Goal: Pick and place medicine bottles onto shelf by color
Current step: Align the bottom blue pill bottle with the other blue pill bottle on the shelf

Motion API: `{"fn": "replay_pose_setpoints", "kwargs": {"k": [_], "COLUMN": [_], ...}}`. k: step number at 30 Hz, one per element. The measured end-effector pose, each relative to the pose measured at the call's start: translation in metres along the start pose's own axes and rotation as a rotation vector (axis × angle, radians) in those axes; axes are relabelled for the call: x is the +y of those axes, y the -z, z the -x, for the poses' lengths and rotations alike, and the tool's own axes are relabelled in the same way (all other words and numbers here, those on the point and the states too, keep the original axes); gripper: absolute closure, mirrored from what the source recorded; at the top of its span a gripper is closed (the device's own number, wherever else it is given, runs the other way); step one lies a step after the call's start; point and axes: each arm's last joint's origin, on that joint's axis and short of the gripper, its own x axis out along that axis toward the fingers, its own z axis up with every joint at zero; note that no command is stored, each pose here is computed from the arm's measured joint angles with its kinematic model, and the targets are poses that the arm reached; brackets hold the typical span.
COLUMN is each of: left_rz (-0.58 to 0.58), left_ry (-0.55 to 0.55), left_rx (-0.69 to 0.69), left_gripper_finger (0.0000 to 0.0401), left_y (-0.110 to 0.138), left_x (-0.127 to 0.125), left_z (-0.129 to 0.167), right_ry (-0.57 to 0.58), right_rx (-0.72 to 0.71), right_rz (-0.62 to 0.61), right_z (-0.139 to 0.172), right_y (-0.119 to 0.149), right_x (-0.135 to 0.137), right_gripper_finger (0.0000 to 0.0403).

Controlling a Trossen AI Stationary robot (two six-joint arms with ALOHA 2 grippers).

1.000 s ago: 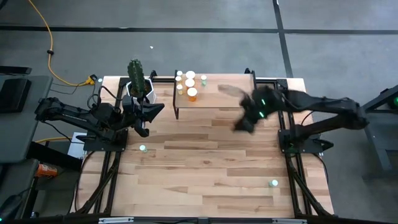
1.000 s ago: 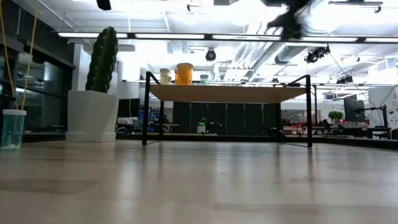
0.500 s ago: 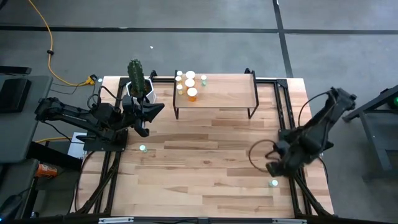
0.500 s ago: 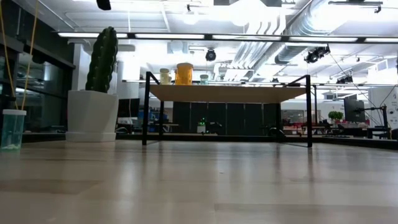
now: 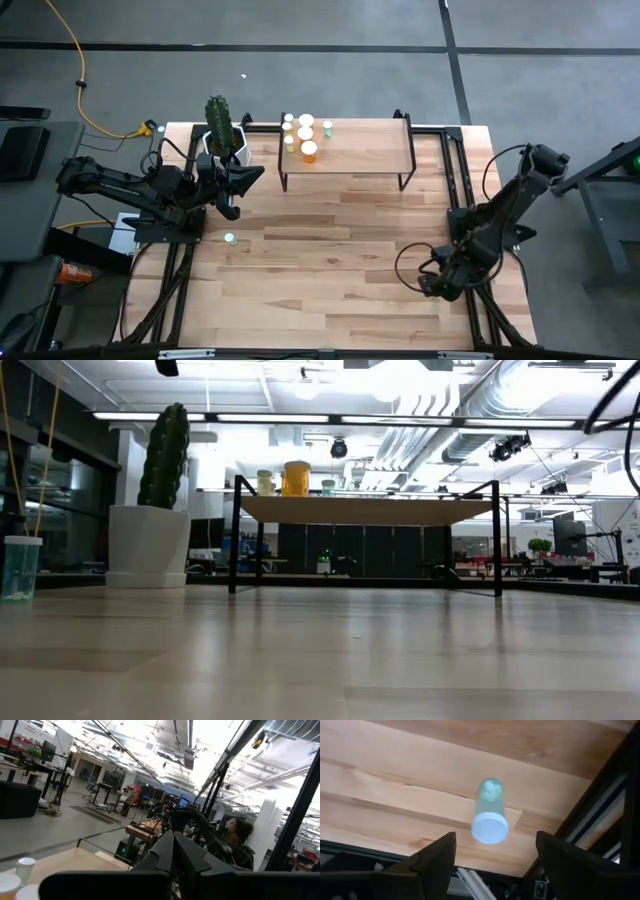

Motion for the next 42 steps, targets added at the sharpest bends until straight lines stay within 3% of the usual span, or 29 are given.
{"fn": "replay_pose_setpoints", "kwargs": {"k": [11,24,30,35,42], "left_rz": [0.002,0.001,0.002,0.001,0.002], "left_ry": [0.000,0.001,0.001,0.001,0.001], "left_rx": [-0.001,-0.002,-0.002,-0.002,-0.002], "left_gripper_finger": [0.0400,0.0401,0.0401,0.0401,0.0401], "left_y": [0.000,0.000,0.000,0.000,0.000], "left_x": [0.000,0.000,0.000,0.000,0.000], "left_z": [0.000,0.000,0.000,0.000,0.000], "right_ry": [0.055,0.103,0.094,0.004,-0.209], "right_rx": [0.008,-0.011,-0.005,-0.014,-0.241], "right_rz": [-0.007,-0.028,-0.018,0.077,0.290], "right_z": [-0.022,-0.035,-0.032,-0.004,0.095], "right_y": [0.001,0.000,0.002,0.011,-0.011], "right_x": [0.007,0.011,0.013,0.026,0.070], "right_gripper_finger": [0.0147,0.0267,0.0298,0.0300,0.0297]}}
